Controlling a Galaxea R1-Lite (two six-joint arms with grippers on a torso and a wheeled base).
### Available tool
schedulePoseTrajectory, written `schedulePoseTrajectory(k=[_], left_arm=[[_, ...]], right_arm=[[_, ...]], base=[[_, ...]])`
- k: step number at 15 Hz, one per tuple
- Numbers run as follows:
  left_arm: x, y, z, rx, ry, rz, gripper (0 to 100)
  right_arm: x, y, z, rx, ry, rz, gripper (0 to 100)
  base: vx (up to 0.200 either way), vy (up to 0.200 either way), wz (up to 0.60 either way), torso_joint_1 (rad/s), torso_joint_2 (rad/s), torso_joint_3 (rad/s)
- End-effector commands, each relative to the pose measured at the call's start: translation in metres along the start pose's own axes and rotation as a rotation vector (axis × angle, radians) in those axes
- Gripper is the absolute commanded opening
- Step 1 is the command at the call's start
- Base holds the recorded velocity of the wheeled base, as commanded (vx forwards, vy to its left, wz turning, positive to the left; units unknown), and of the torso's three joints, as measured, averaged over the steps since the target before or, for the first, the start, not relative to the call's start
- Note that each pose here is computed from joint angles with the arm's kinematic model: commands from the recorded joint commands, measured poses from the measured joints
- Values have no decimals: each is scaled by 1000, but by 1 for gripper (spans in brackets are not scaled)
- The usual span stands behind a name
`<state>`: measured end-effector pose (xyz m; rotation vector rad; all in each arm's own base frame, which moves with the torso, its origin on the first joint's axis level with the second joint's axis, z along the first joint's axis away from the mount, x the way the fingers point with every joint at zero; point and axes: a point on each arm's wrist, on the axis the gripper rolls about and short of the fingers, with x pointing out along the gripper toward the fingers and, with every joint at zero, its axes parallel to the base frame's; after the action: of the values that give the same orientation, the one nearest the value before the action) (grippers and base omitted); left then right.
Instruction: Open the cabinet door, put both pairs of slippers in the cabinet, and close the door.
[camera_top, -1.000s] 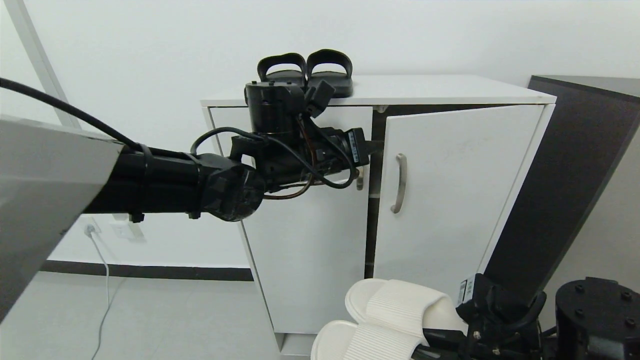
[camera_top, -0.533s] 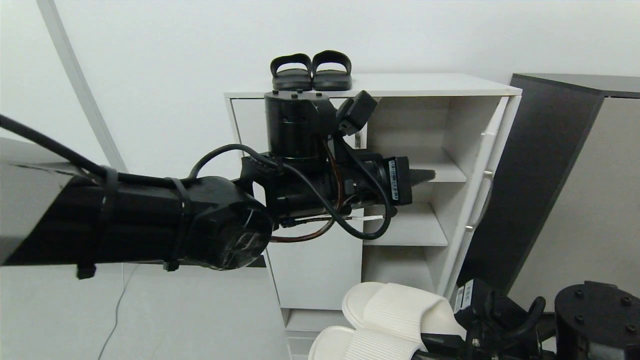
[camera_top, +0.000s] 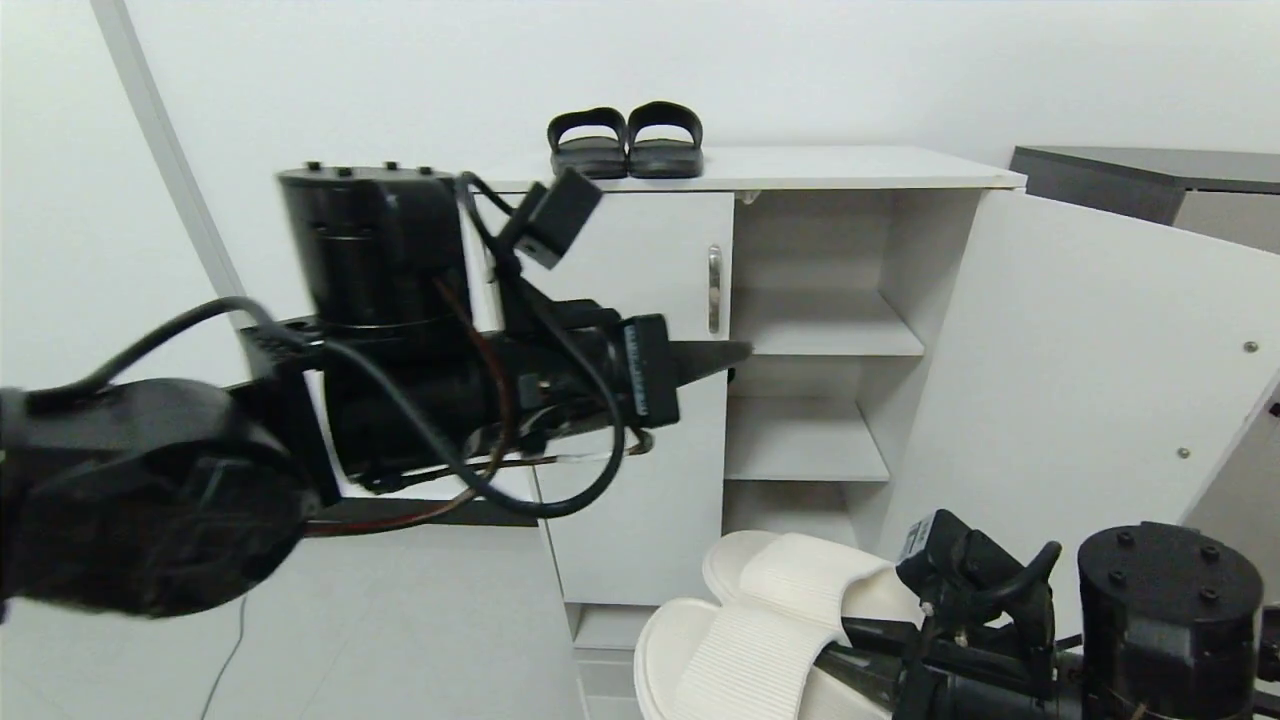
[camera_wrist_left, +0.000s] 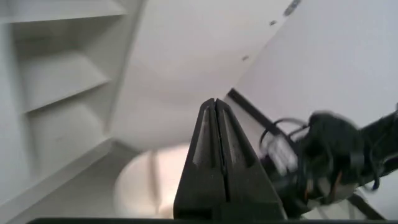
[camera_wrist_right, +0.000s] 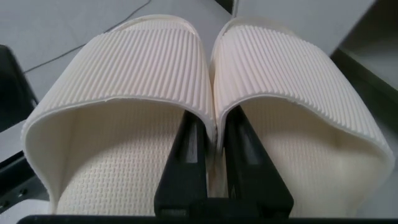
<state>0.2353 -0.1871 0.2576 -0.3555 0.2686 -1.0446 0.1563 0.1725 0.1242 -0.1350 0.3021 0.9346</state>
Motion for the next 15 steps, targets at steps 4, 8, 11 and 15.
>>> schedulePoseTrajectory(k=[4,8,11,15], left_arm=[[-137,-16,-22,88,-160,253,0],[-192,-32,-60,194,-225,561,0],[-230,-33,-99,245,-218,893,0],[-263,-32,-163,255,-293,1187,0]], right_arm=[[13,-10,1,14,8,-32,0],[22,-13,1,18,16,-38,0],[28,-21,5,37,3,-68,0],[30,-22,16,41,-40,-122,0]], base=[[0,0,0,0,0,0],[0,0,0,0,0,0],[0,0,0,0,0,0],[0,0,0,0,0,0]])
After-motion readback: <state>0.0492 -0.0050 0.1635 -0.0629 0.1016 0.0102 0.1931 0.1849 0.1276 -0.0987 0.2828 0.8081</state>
